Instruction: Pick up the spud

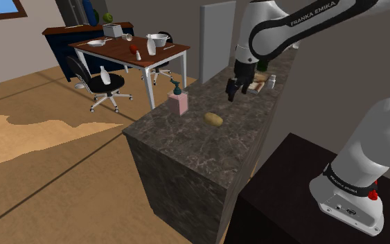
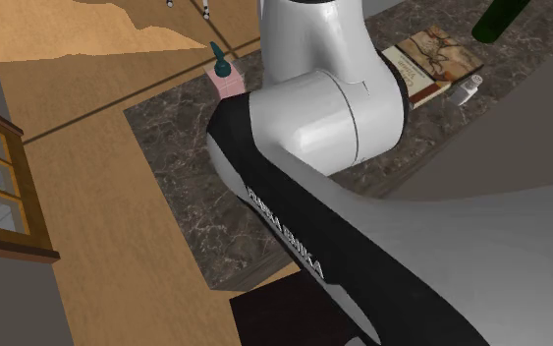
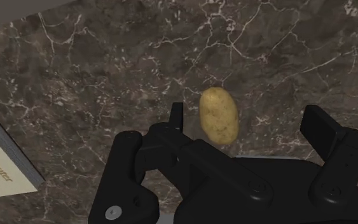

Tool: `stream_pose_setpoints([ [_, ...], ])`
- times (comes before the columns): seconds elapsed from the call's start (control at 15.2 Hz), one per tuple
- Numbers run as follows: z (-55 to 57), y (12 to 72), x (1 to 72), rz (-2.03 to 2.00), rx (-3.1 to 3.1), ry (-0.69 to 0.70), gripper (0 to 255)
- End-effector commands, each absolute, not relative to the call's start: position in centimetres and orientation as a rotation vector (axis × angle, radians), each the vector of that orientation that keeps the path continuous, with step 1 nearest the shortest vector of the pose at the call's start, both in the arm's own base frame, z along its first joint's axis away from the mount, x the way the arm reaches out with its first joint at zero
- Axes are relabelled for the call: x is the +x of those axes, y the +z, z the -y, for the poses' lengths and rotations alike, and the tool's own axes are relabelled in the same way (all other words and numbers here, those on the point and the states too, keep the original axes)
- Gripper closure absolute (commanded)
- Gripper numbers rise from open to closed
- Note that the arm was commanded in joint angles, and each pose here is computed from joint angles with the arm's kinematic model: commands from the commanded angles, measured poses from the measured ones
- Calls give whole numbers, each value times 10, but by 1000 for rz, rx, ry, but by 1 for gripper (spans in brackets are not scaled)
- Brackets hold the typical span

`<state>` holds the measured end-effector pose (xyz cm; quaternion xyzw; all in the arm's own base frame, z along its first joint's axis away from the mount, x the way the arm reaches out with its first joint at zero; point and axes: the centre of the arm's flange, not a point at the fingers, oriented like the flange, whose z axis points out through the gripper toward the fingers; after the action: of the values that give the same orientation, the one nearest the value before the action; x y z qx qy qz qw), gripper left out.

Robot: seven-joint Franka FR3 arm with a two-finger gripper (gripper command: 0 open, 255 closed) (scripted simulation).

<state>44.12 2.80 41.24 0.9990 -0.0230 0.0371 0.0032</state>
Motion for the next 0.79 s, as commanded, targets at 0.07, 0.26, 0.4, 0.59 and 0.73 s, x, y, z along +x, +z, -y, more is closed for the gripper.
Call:
stream_pose_setpoints([
  [0.07,-27,381,464,67,3130,121,0],
  [0.26,-28,348,485,63,3128,123,0],
  [0.4,-29,325,500,60,3126,124,0],
  [0.59,-30,292,521,55,3124,126,0],
  [0.73,-31,270,536,52,3122,127,0],
])
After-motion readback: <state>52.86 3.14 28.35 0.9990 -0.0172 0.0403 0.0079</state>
